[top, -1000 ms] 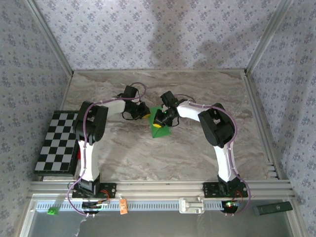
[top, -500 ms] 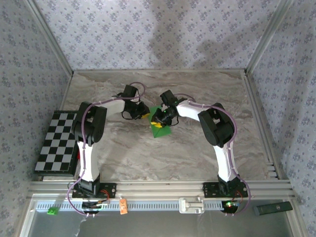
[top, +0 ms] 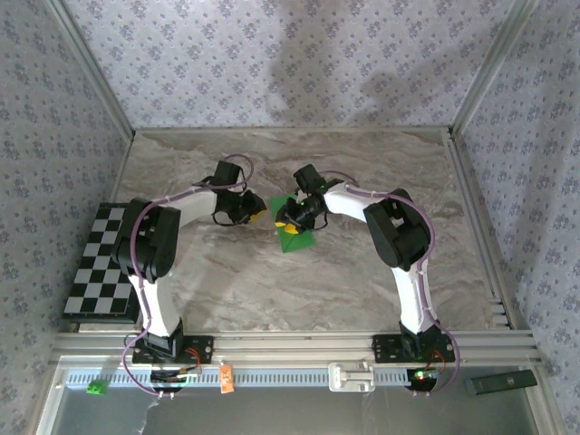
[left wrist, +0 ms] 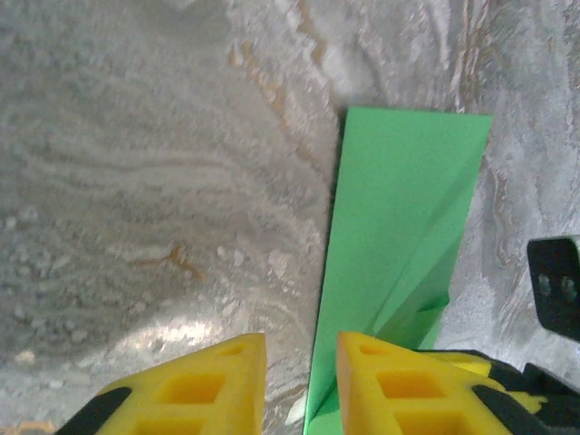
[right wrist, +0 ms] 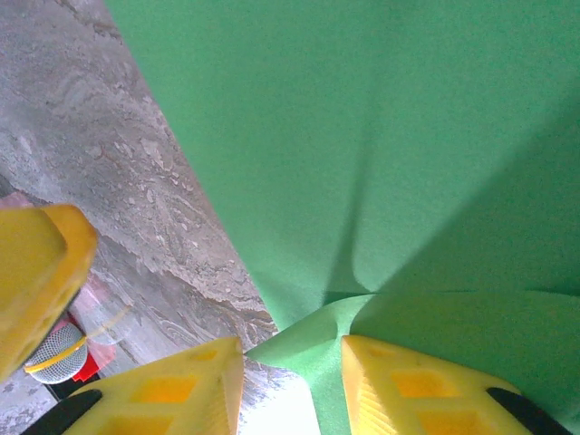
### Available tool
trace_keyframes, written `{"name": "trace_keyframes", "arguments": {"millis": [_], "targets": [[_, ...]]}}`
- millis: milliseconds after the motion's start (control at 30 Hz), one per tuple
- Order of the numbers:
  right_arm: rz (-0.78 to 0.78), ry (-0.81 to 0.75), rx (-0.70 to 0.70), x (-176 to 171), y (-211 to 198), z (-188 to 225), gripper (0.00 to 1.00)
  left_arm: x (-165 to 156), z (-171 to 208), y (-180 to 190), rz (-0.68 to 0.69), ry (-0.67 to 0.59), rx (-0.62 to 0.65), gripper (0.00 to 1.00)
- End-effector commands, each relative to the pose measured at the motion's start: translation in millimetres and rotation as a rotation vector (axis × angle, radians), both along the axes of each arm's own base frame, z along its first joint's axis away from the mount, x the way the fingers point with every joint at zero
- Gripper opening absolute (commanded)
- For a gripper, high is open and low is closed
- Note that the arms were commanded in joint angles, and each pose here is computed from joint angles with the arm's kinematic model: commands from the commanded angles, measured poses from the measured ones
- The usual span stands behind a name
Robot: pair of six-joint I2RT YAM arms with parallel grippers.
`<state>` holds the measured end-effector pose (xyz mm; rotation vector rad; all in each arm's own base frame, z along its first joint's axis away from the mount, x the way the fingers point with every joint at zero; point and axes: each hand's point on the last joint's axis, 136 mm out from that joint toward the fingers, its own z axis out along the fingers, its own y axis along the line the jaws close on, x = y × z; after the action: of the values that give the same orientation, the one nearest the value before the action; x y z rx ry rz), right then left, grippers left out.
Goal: Fold a paper plane with a square sheet of paper (pick it up from the middle)
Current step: Fold the triangle a second time at the center of the table.
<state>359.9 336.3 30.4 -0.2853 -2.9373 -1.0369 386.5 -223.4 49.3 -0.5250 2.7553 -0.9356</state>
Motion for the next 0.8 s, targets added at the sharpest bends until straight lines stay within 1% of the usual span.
{"name": "trace_keyframes", "arguments": {"millis": [0,200,400,500,767], "targets": [[-0.012,0.063,-0.092,-7.4,-16.9,-25.5,0.32,-5.6,18.3,-3.3,0.004,-0.037,-0.018,0.23],[-0.014,0.086,-0.115,-11.2,-21.6,-32.8,0.22,-18.1,13.9,-12.9,-0.006,-0.023,-0.036,0.16],[-0.015,0.092,-0.125,-11.8,-24.0,-34.3,0.1,-26.5,8.6,-36.7,-0.048,-0.007,-0.064,0.12],[-0.012,0.092,-0.123,-12.4,-23.5,-34.5,0.09,-27.7,5.6,-45.6,-0.063,0.0,-0.072,0.11],[-0.014,0.096,-0.124,-13.1,-24.4,-35.5,0.02,-27.0,-3.8,-60.2,-0.089,0.019,-0.076,0.06]]}}
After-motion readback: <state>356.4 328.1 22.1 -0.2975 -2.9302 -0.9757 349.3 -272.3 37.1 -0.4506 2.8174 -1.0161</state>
